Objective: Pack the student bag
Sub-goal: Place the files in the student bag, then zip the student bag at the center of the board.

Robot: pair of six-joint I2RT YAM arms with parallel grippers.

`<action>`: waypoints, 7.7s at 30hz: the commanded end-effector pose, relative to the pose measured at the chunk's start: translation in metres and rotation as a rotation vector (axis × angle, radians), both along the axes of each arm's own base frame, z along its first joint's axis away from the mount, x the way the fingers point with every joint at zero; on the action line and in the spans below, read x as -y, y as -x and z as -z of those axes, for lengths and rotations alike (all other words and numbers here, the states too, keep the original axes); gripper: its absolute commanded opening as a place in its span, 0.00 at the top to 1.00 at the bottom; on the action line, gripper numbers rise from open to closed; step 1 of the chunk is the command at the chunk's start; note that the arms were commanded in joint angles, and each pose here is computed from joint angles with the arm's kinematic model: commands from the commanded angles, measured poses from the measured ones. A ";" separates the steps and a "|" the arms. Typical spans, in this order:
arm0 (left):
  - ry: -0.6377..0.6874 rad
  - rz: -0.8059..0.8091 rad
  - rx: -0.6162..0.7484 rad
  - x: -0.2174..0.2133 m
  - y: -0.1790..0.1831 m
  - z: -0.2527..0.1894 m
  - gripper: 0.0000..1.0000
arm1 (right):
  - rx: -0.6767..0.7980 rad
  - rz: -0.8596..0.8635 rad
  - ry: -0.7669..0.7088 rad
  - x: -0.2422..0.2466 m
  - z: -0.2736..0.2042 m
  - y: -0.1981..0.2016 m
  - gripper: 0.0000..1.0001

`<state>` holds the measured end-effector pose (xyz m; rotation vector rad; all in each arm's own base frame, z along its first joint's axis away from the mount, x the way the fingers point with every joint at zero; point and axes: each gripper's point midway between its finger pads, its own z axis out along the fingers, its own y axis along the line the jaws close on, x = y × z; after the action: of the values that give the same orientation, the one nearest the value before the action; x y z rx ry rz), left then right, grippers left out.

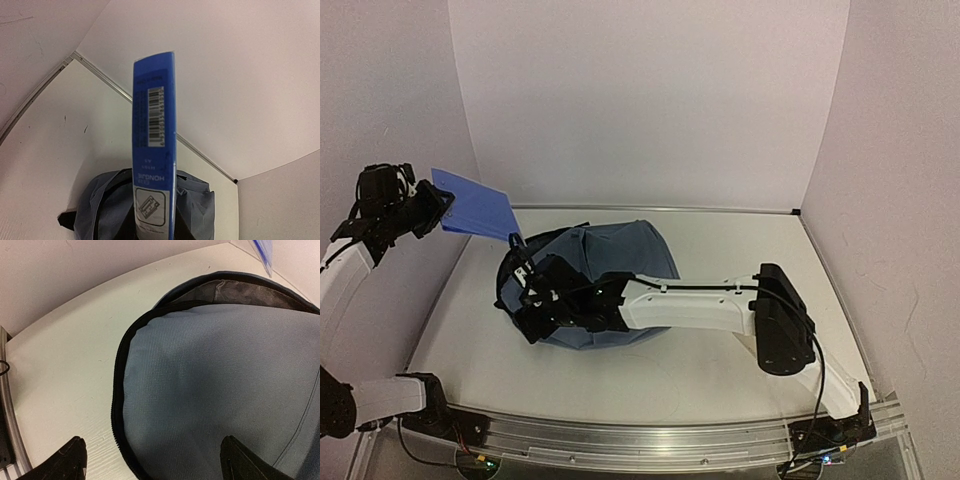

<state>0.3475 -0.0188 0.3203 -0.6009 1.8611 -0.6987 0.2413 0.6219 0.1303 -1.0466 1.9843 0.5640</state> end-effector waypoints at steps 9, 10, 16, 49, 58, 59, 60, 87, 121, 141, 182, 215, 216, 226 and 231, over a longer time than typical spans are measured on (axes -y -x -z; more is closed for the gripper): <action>-0.004 0.033 0.033 0.006 0.006 -0.014 1.00 | 0.090 0.100 -0.008 -0.014 0.007 -0.025 0.61; -0.007 0.032 0.037 0.006 0.007 -0.016 1.00 | 0.094 0.114 -0.014 -0.013 0.003 -0.027 0.67; -0.009 0.017 0.082 0.004 0.019 -0.035 1.00 | 0.113 0.253 -0.121 0.004 -0.055 -0.040 1.00; 0.401 0.122 -0.023 0.042 0.043 0.048 1.00 | -0.082 0.630 -0.646 0.145 -0.195 -0.093 1.00; 0.443 0.162 -0.058 0.063 0.041 0.063 1.00 | -0.073 0.614 -0.645 0.142 -0.199 -0.093 1.00; 0.445 0.169 -0.065 0.067 0.040 0.065 1.00 | -0.074 0.611 -0.652 0.141 -0.201 -0.092 1.00; 0.446 0.170 -0.067 0.070 0.039 0.068 1.00 | -0.071 0.608 -0.673 0.141 -0.206 -0.093 1.00; 0.454 0.233 -0.118 0.194 0.008 0.117 1.00 | -0.063 0.596 -0.698 0.138 -0.209 -0.090 1.00; 0.074 0.251 -0.209 0.201 0.015 0.132 0.41 | -0.070 0.558 -0.550 0.142 -0.159 -0.081 0.88; 0.072 0.345 -0.225 0.146 0.063 0.083 0.03 | -0.382 0.397 -0.309 0.185 -0.051 -0.038 0.35; 0.055 0.294 -0.552 0.140 0.077 0.197 0.64 | -0.544 0.304 -0.286 0.167 0.003 -0.036 1.00; -0.014 0.335 -0.362 0.153 0.015 0.146 1.00 | -0.354 -0.004 -0.370 0.049 -0.049 0.028 1.00; -0.020 0.341 -0.364 0.153 0.012 0.147 1.00 | -0.349 -0.010 -0.378 0.044 -0.051 0.027 1.00; -0.027 0.318 -0.366 0.123 -0.018 0.151 1.00 | -0.280 -0.023 -0.452 0.005 -0.072 0.018 1.00; -0.070 0.338 -0.323 0.110 -0.044 0.149 1.00 | -0.246 -0.021 -0.476 0.009 -0.093 0.017 0.92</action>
<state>0.3608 -0.1277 0.1423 -0.5172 2.4041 -0.7575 0.2290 0.6001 0.1601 -0.7428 2.0827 1.0708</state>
